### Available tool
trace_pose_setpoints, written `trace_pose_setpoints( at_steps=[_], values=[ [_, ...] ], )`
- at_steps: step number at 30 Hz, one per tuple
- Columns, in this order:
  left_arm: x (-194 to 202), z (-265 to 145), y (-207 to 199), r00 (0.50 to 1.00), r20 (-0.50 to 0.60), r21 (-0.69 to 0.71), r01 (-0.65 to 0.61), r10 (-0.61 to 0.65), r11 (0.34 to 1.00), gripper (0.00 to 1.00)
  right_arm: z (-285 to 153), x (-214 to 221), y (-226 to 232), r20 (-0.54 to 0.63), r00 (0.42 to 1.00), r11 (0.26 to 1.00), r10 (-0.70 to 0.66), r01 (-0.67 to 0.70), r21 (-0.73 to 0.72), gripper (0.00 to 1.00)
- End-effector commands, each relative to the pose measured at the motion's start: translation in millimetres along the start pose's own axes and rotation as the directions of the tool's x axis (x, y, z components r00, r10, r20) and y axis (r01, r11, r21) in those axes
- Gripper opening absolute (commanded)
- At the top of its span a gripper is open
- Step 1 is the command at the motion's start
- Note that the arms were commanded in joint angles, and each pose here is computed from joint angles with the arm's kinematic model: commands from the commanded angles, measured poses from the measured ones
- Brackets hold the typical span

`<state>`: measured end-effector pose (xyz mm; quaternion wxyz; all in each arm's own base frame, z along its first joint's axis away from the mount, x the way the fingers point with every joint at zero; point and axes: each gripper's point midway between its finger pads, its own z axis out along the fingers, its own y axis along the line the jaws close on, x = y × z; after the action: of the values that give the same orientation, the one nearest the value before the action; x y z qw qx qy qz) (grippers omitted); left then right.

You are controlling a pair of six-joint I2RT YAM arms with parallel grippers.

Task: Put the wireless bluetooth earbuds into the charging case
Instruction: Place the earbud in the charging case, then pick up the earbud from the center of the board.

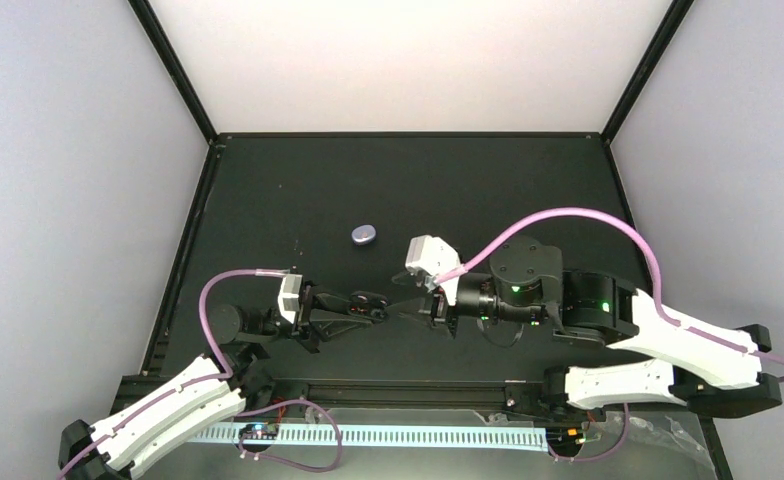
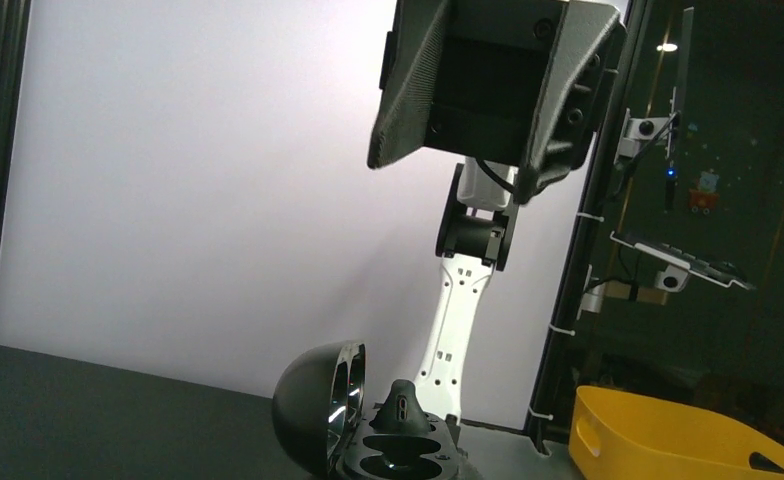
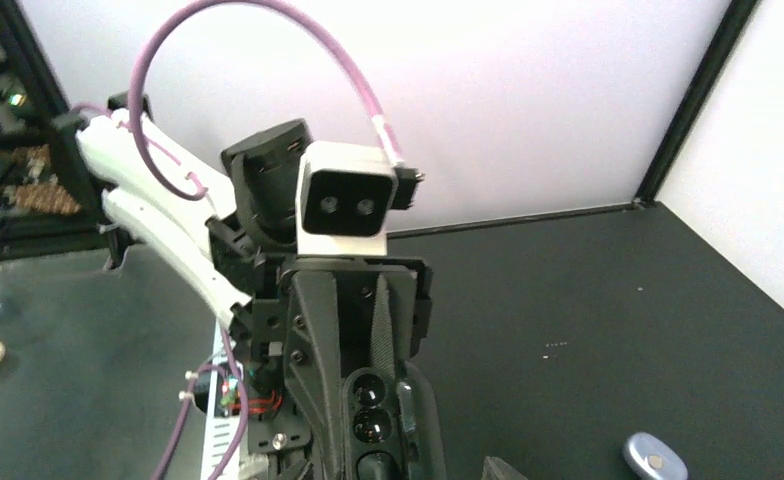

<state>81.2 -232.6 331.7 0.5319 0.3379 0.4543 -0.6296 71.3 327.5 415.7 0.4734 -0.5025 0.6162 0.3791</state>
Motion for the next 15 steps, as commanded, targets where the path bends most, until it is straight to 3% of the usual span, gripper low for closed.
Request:
trace_pose_setpoints(
  at_steps=[1,5,9,15],
  values=[
    [-14.9,2.1,-7.5,0.999,0.041,0.021,-0.036,0.035,0.999,0.02,-12.6,-6.1,-25.9,0.053,0.998,0.990,0.039,-0.046,0.132,0.45],
    [-15.8,0.6,-7.8,0.998,0.044,0.013,-0.038,0.038,0.999,0.02,-26.9,35.4,-83.1,0.090,0.972,0.925,0.217,-0.234,0.301,0.50],
    [-16.4,-1.5,-8.1,0.998,0.045,0.003,-0.045,0.044,0.999,0.02,-26.7,133.6,-138.0,0.082,0.886,0.788,0.457,-0.446,0.424,0.49],
    [-15.5,-2.0,-7.3,0.998,0.042,-0.004,-0.046,0.046,0.999,0.02,0.7,262.8,-150.4,-0.020,0.747,0.640,0.664,-0.554,0.532,0.46]
  ],
)
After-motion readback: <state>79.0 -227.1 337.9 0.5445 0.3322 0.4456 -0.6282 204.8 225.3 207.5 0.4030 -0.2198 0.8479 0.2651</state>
